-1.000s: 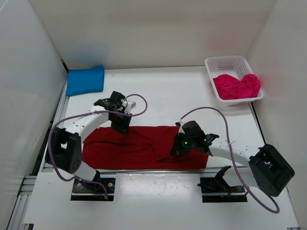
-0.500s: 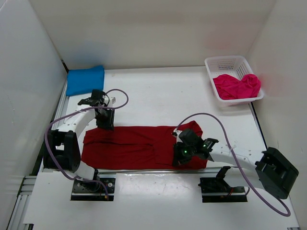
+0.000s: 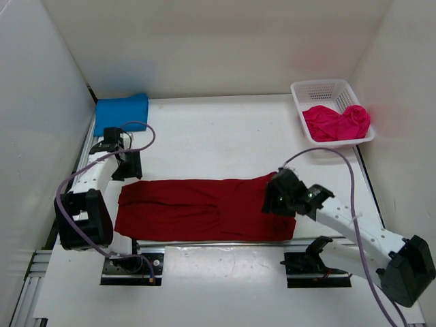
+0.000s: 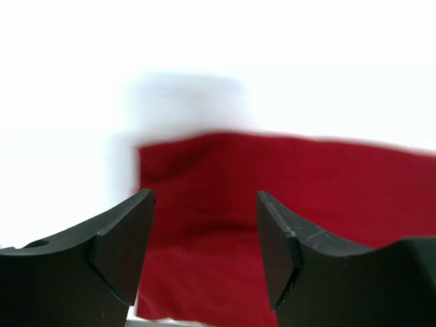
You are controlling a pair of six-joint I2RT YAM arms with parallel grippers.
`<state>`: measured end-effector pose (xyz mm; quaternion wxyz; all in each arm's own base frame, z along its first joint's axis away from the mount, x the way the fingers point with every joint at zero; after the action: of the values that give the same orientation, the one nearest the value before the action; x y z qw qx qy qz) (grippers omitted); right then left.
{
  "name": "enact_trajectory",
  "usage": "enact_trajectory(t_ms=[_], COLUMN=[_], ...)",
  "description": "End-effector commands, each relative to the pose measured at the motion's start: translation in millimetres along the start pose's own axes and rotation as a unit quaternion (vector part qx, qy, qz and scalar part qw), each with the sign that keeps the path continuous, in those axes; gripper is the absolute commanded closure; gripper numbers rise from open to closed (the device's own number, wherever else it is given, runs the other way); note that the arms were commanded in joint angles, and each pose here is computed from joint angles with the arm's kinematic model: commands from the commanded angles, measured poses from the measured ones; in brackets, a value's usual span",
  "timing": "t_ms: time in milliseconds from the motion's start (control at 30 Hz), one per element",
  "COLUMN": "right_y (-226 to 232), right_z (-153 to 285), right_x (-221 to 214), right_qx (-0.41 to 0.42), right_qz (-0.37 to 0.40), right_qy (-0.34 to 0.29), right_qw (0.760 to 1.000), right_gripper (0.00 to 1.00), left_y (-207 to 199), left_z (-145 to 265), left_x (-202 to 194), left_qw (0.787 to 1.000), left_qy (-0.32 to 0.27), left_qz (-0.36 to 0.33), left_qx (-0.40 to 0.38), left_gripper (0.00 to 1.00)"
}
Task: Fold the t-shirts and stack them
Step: Rotate the tshirt 80 degrees
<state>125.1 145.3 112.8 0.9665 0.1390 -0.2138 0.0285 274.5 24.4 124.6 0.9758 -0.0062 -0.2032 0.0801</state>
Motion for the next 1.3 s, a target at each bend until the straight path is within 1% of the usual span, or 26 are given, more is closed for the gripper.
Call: enact_trajectory(t_ms=[0,67,100,200,267,400,433,500,633,667,733,767,800,867,900,933,967,1000,1033,1067,1100,1133,1167,1200,1233,1267], right_y=[-26.2,-22.2,-33.2,-40.6,-44.1,-44.1,-43.8,-41.2,-41.7,-43.0,-43.9,-44.6,-36.1,-32.1,-29.8,-15.1,-7.7,-7.7,8.0,16.0,23.4,35.3,45.2,56.3,67.0,79.2], right_z=[5.0,8.8,-4.8,-26.0,-45.0,-66.7,-76.8,-85.1,-108.3,-111.1,-121.4,-124.5,-122.2,-138.9,-142.9,-153.2,-156.6,-178.3,-165.8,-168.2,-176.4,-178.1,-174.3,-177.9,-172.8,-163.1], right_x=[44.3,82.4,96.4,129.3,134.7,153.3,152.1,160.5,154.9,159.2,173.8,180.0,209.5,226.2,242.2,275.7,290.9,300.2,343.1,364.6,385.2,409.9,424.1,428.6,440.0,447.7], right_qx=[-0.093,-0.082,-0.099,-0.106,-0.107,-0.097,-0.097,-0.085,-0.084,-0.091,-0.091,-0.095,-0.083,-0.091,-0.092,-0.078,-0.076,-0.075,-0.052,-0.037,-0.017,0.021,0.053,0.098,0.113,0.126], right_qz=[-0.025,-0.040,-0.060,-0.065,-0.076,-0.093,-0.099,-0.109,-0.120,-0.119,-0.118,-0.108,-0.099,-0.074,-0.067,-0.059,-0.047,-0.047,-0.043,-0.057,-0.059,-0.057,-0.054,-0.047,-0.039,-0.031], right_qy=[-0.023,-0.036,-0.016,0.010,0.036,0.039,0.055,0.062,0.099,0.095,0.090,0.092,0.062,0.071,0.060,0.029,0.016,0.014,-0.047,-0.084,-0.117,-0.173,-0.204,-0.213,-0.241,-0.261], right_qw=[0.995,0.995,0.993,0.992,0.991,0.990,0.989,0.988,0.984,0.984,0.985,0.985,0.990,0.991,0.992,0.995,0.996,0.996,0.997,0.994,0.991,0.983,0.976,0.971,0.963,0.957], right_gripper=[0.33,0.32,0.32,0.30,0.30,0.30,0.30,0.32,0.51,0.65,0.81,0.93,0.96,1.00,1.00,1.00,1.00,1.00,1.00,1.00,0.96,0.86,0.74,0.55,0.47,0.41], left_y=[27.7,38.3,41.1,47.3,49.3,52.9,51.5,53.5,59.4,59.5,68.2,73.0,81.7,89.9,92.9,98.9,97.8,100.5,99.9,96.2,86.8,79.8,71.9,63.1,50.9,43.9], left_z=[-13.8,-20.7,-22.0,-25.5,-33.4,-39.9,-40.2,-42.5,-43.3,-43.3,-42.4,-41.7,-39.5,-35.9,-34.3,-31.0,-31.2,-27.5,-29.7,-30.5,-29.8,-30.0,-32.3,-32.7,-34.0,-33.8], left_x=[13.8,16.0,20.7,27.5,27.3,23.7,23.8,22.4,18.4,18.3,17.4,16.8,18.9,18.7,21.4,21.4,21.6,22.5,17.6,18.3,11.7,9.8,3.8,3.2,-2.2,-3.8], left_qw=[0.995,0.995,0.994,0.994,0.994,0.995,0.995,0.995,0.994,0.994,0.993,0.992,0.990,0.988,0.987,0.986,0.986,0.985,0.986,0.987,0.989,0.991,0.992,0.994,0.995,0.996], left_qy=[-0.037,-0.025,-0.030,-0.028,-0.015,-0.003,-0.003,0.002,0.007,0.007,0.007,0.007,0.003,-0.002,-0.006,-0.011,-0.011,-0.017,-0.011,-0.011,0.003,0.010,0.022,0.027,0.040,0.046], left_qz=[0.013,0.029,0.033,0.043,0.047,0.056,0.056,0.061,0.071,0.071,0.082,0.086,0.099,0.110,0.115,0.124,0.124,0.128,0.128,0.128,0.121,0.115,0.108,0.101,0.088,0.082], left_qx=[0.086,0.094,0.096,0.096,0.093,0.086,0.080,0.077,0.077,0.077,0.088,0.096,0.101,0.111,0.109,0.113,0.108,0.110,0.110,0.095,0.080,0.069,0.057,0.038,0.023,0.010], left_gripper=[0.29,0.29,0.29,0.29,0.27,0.27,0.27,0.27,0.27,0.27,0.27,0.27,0.27,0.27,0.27,0.27,0.27,0.27,0.27,0.27,0.27,0.27,0.27,0.27,0.27,0.27])
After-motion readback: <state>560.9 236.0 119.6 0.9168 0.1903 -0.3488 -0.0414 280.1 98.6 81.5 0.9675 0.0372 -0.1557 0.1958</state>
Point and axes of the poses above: each gripper's point midway between its finger pads, its own z axis back along the fingers, its own y axis along the line the jaws close on, x = y × z, the point moved 5 cm from there along z, back along the fingers, and after that the axes turned 4 degrees about z, right-handed, at the moved point
